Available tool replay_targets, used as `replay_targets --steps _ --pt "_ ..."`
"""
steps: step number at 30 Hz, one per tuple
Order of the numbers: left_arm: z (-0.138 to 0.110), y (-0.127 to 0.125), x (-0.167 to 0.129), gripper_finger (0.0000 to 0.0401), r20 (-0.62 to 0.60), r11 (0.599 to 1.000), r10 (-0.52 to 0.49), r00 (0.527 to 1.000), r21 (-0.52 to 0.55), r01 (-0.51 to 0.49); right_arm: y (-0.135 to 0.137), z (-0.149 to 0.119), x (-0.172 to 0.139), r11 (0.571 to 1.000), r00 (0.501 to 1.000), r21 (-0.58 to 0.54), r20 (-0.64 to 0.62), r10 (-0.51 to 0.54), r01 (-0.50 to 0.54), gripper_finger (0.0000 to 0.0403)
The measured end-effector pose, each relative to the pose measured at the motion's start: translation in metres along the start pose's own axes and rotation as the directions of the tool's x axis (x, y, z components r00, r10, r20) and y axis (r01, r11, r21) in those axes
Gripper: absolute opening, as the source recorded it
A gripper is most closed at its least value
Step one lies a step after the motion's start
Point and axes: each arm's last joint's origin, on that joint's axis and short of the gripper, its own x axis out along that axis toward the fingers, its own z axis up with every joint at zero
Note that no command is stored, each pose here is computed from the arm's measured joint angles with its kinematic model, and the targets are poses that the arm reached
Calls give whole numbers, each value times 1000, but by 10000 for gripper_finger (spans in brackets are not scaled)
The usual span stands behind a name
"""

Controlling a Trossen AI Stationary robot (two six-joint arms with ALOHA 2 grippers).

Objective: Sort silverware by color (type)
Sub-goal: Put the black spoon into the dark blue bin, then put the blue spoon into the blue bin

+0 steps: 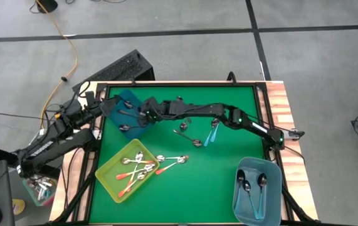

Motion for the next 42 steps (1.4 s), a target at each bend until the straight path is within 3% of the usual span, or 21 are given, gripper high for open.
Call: replay_targets --steps 13,21,34,42 --pt "0 0 0 110 8 1000 8 1000 -1 -8 -5 -10 10 997 995 -69 -100 26 -33 1" --pt "0 0 0 110 10 1000 11 1000 -1 -11 -8 -11 15 996 995 -88 -101 22 -31 13" --pt "0 0 0 110 10 1000 11 1000 -1 -11 -8 -9 15 988 995 -145 -91 29 -42 79" --pt "0 0 0 110 10 1000 11 1000 0 -11 -8 18 -10 984 998 -166 -36 55 -60 107"
